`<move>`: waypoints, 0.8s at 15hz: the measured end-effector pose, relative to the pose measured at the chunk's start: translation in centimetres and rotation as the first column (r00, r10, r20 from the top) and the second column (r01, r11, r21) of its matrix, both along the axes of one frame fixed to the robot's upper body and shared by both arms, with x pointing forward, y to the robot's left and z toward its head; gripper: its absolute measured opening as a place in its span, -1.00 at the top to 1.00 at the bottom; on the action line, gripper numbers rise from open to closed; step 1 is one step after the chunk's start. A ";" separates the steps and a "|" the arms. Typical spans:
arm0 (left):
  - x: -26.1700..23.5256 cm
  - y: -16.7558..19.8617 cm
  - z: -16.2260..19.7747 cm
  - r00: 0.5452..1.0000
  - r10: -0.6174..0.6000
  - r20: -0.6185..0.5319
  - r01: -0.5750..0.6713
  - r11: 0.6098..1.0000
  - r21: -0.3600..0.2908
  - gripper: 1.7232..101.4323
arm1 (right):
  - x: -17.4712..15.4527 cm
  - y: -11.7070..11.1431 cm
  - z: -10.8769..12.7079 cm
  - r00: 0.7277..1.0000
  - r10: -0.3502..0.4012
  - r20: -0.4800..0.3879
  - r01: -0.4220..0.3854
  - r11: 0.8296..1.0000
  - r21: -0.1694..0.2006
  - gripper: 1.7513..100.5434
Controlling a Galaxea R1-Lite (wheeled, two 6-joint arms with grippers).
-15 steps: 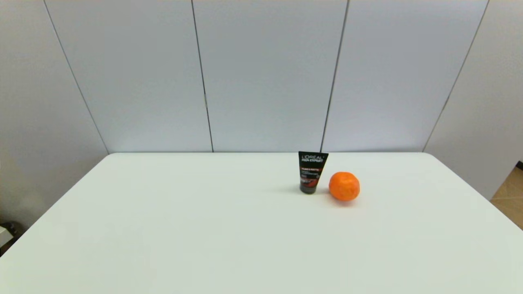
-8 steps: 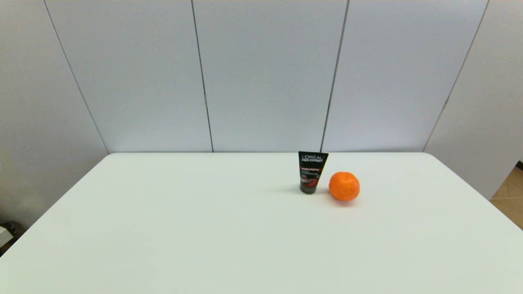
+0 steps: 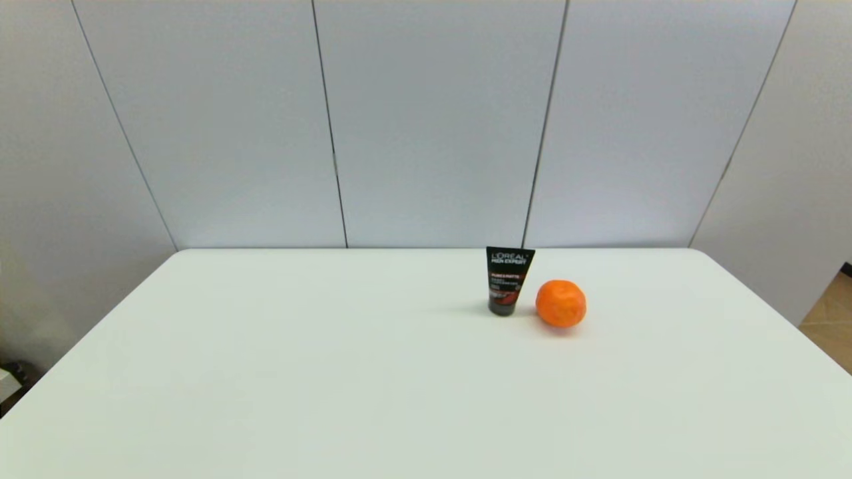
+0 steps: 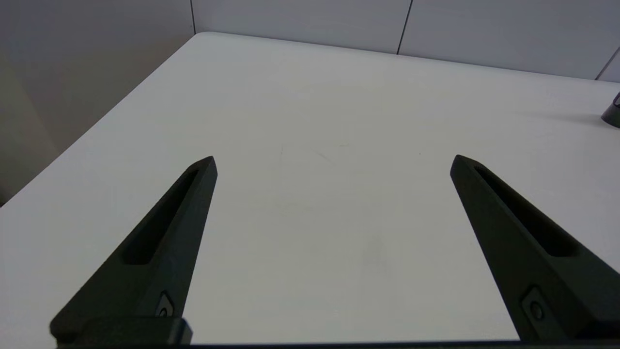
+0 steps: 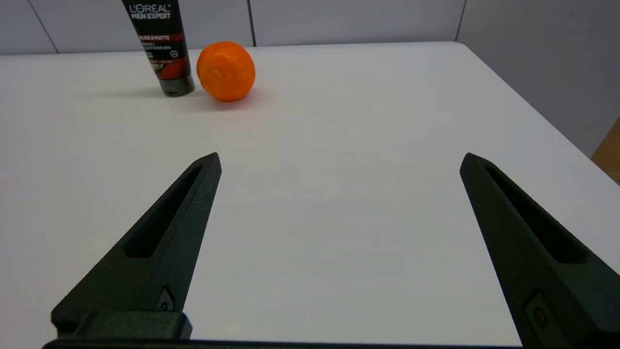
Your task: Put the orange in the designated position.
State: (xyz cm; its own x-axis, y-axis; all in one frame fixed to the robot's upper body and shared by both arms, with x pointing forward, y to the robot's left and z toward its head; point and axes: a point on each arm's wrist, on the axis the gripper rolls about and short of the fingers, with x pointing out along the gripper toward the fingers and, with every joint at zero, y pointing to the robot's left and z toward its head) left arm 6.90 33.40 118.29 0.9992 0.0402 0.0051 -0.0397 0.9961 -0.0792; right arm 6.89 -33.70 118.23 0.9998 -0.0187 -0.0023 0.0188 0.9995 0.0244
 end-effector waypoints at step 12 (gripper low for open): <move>0.0 0.0 0.0 1.000 0.000 0.000 0.000 1.000 0.001 -0.93 | 0.0 0.0 0.0 1.000 0.001 -0.001 -0.001 1.000 -0.003 -0.94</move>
State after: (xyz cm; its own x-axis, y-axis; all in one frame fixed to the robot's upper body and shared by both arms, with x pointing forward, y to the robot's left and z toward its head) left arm 6.90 33.40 118.29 0.9992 0.0398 0.0055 -0.0392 0.9962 -0.0784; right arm 6.89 -33.69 118.23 0.9998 -0.0174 -0.0032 0.0175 0.9996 0.0210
